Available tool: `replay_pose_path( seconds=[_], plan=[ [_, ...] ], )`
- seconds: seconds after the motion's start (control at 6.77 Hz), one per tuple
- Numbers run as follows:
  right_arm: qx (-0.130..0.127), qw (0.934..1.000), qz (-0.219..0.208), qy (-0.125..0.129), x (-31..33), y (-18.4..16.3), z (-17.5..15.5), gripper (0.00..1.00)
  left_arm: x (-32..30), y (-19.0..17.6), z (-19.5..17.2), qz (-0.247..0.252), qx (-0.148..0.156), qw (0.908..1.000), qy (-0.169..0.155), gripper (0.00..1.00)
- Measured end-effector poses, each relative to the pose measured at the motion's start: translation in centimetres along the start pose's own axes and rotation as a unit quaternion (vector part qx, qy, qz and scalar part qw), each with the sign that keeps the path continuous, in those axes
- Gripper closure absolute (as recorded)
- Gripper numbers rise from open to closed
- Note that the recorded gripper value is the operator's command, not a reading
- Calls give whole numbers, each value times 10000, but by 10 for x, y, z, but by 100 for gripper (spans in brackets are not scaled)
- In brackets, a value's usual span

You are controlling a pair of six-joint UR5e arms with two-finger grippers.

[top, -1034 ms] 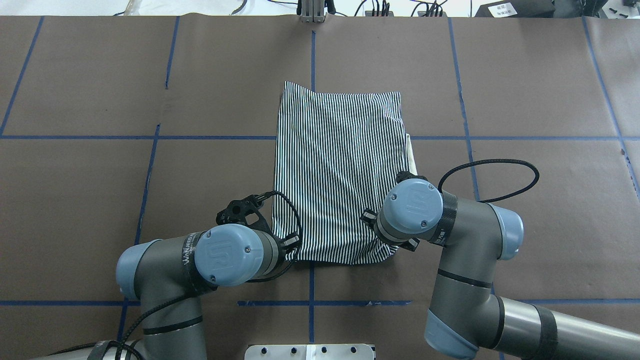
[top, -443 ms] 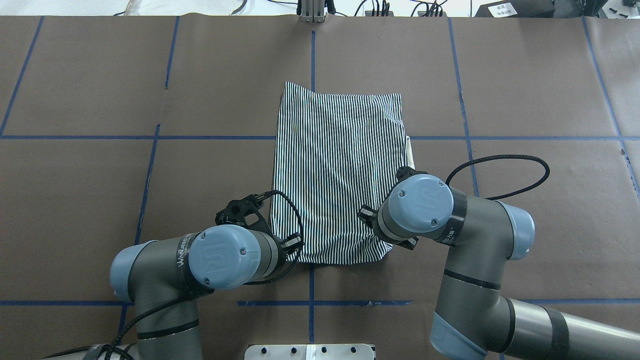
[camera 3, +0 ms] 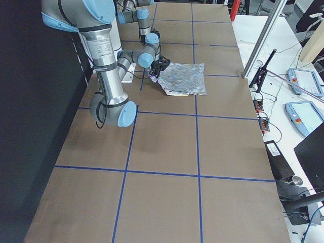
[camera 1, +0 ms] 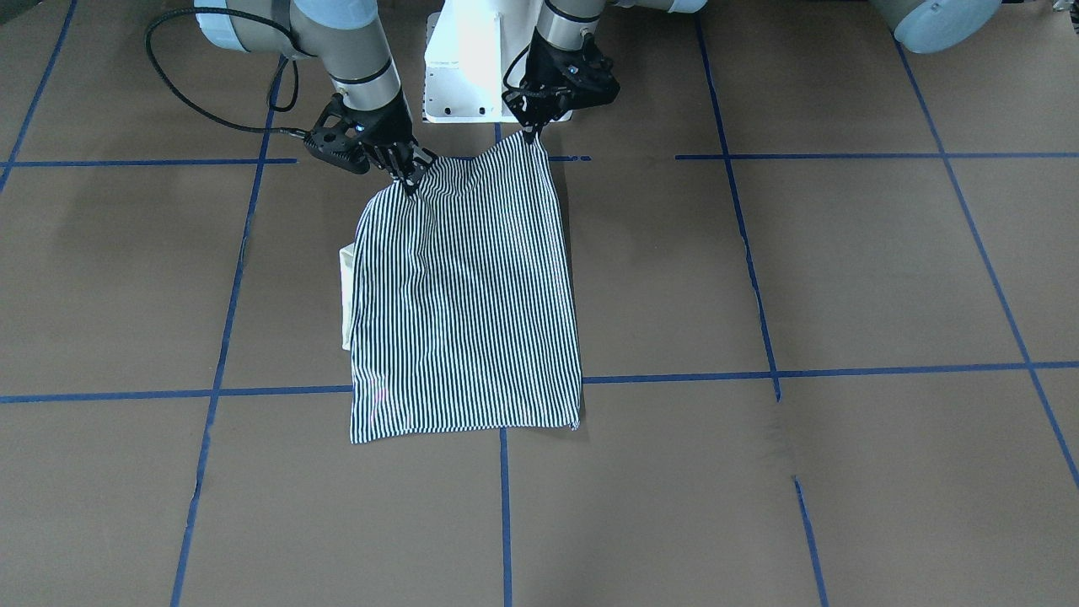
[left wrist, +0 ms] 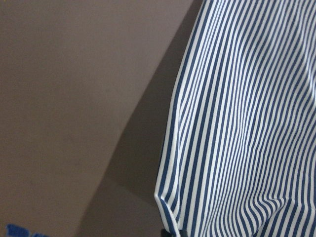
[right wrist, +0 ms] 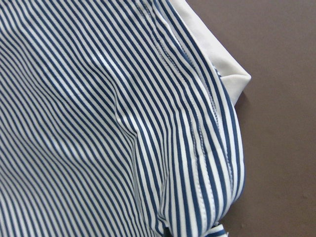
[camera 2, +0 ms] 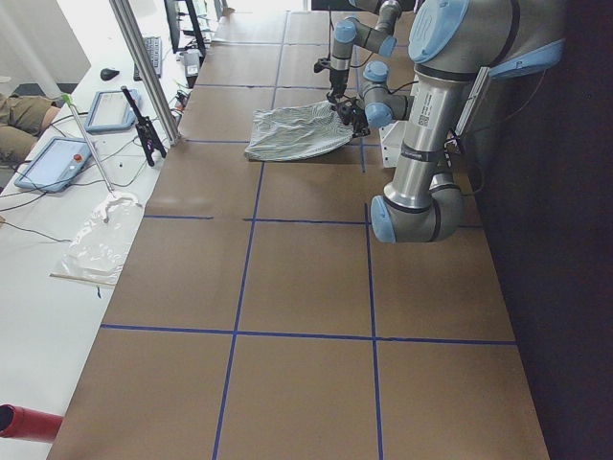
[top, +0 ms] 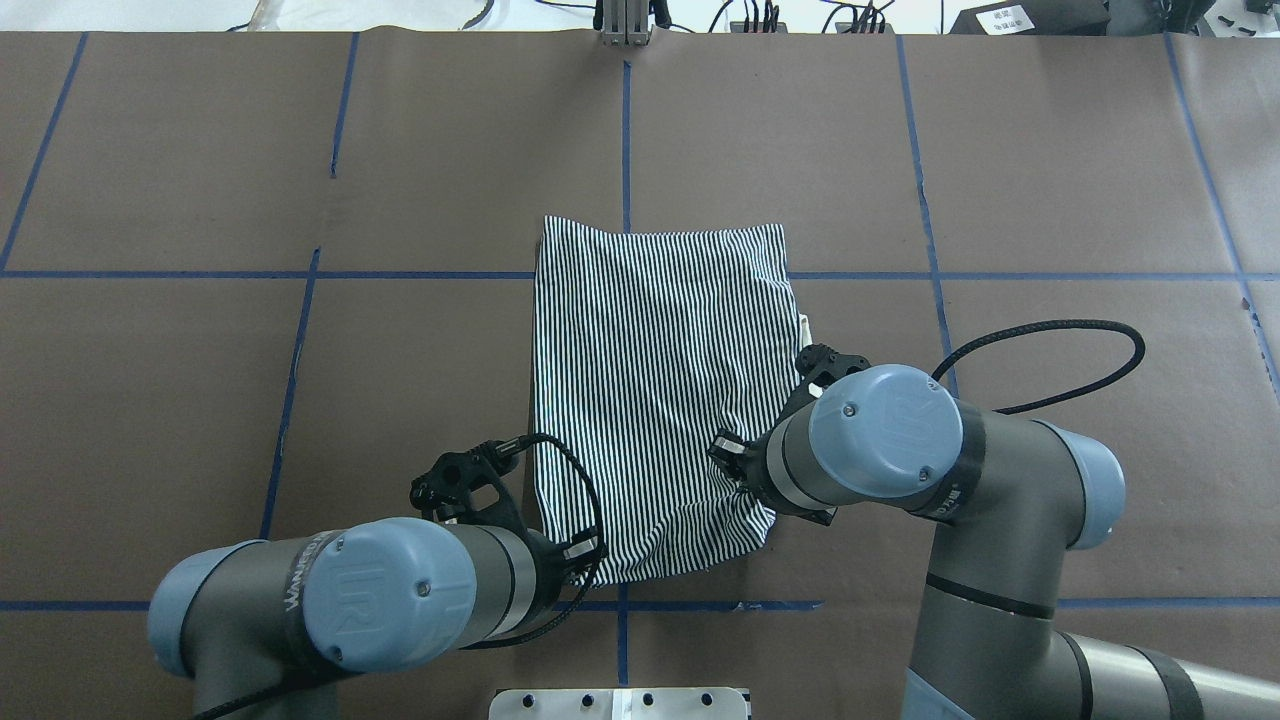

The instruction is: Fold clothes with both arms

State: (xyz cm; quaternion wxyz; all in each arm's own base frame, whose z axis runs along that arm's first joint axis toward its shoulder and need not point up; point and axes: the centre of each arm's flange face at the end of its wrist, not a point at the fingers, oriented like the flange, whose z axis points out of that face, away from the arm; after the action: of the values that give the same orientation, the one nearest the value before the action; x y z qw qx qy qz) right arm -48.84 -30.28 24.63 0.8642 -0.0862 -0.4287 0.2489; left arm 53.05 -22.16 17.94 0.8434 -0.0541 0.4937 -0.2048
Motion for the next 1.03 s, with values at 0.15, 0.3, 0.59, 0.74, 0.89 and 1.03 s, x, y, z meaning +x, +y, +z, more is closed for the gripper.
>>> replay_pose_path(
  seconds=[0.15,0.3,0.59,0.74,0.89,1.03],
  plan=[
    [-270,9996,-68,-58,1,11,-13,100,-4,9,-16,40,-77,10000,-11,100],
    [-367,9992,-143,-72,-1,11,-17,100,-6,9,-22,65,-76,9999,-39,100],
    [-146,9993,-161,-295,-14,-31,-24,100,4,-31,-31,-73,227,9997,41,100],
    [14,9991,-83,-413,-26,-59,-25,100,12,-61,-40,-160,456,9987,141,100],
    [179,9989,-16,-437,-41,-86,-21,100,26,-94,-50,-232,712,9968,267,100],
    [308,9986,35,-417,-53,-107,-16,100,42,-122,-46,-326,930,9946,324,100]
  ],
)
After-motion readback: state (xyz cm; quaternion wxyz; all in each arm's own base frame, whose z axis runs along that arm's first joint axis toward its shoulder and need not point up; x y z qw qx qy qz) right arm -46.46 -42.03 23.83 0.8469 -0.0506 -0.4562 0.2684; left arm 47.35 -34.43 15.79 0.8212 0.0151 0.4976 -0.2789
